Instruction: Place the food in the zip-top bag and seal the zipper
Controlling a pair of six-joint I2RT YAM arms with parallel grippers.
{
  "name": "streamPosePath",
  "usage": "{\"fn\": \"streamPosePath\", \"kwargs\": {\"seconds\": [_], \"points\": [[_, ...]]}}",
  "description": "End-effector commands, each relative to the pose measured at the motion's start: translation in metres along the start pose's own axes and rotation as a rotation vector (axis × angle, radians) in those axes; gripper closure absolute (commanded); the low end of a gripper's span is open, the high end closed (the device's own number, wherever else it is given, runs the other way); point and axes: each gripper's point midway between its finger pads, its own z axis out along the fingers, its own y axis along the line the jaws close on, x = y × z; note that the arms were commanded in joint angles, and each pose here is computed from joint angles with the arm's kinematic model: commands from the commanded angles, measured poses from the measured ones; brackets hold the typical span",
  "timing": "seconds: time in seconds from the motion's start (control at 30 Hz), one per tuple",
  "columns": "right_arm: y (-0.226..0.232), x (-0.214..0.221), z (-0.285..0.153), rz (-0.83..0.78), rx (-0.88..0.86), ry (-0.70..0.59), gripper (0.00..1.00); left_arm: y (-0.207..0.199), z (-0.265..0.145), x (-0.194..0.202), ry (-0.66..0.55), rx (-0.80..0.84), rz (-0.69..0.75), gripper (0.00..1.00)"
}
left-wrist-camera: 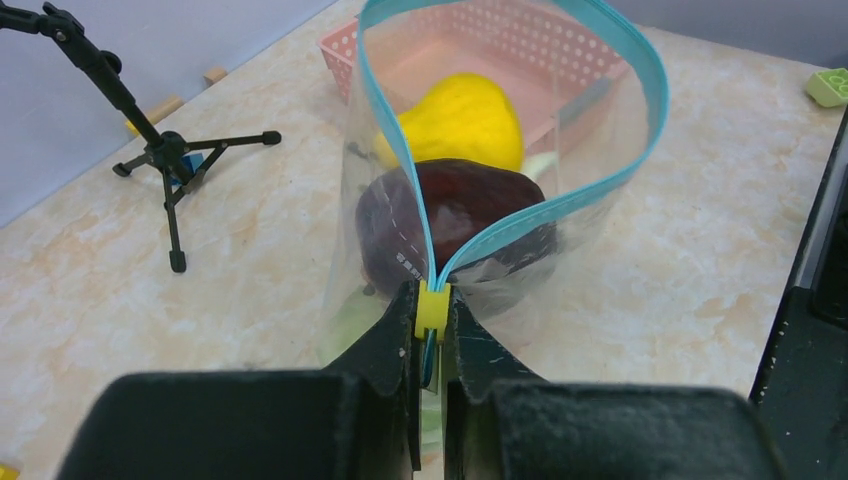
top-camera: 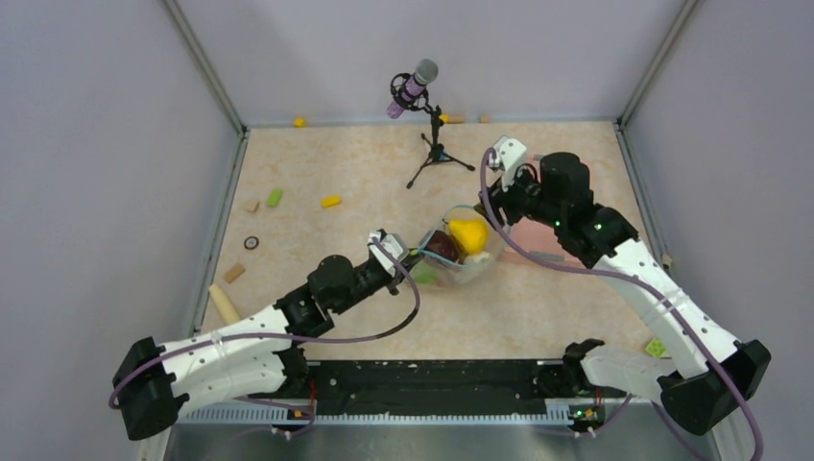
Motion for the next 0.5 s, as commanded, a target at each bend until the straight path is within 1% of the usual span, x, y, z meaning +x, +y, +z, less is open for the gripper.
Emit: {"fn": "streamPosePath", "kwargs": {"seconds": [0.0, 0.07, 0.1, 0.2, 0.3, 0.4, 0.47], "points": [[0.045, -0.065, -0.028, -0.428, -0.312, -0.283, 0.33, 0.003, 0.005, -0.028, -0.038, -0.002, 0.009, 1.00], [0.076, -0.068, -0.036, -0.542, -0.495, -0.378, 0.29, 0.002, 0.004, -0.032, -0.046, 0.001, -0.002, 1.00], [0.090, -0.068, -0.040, -0.569, -0.581, -0.415, 0.27, 0.004, 0.004, -0.034, -0.053, -0.009, -0.012, 1.00], [0.116, -0.066, -0.046, -0.560, -0.767, -0.450, 0.26, 0.010, 0.004, -0.042, -0.066, -0.042, -0.042, 1.00], [0.135, -0.065, -0.045, -0.551, -0.881, -0.456, 0.26, 0.011, 0.005, -0.044, -0.050, -0.051, -0.064, 1.00], [0.145, -0.055, -0.036, -0.597, -0.919, -0.435, 0.25, 0.018, 0.010, -0.044, -0.033, -0.095, -0.080, 1.00], [0.147, -0.050, -0.029, -0.599, -0.927, -0.419, 0.25, 0.019, 0.013, -0.043, -0.017, -0.109, -0.112, 1.00]]}}
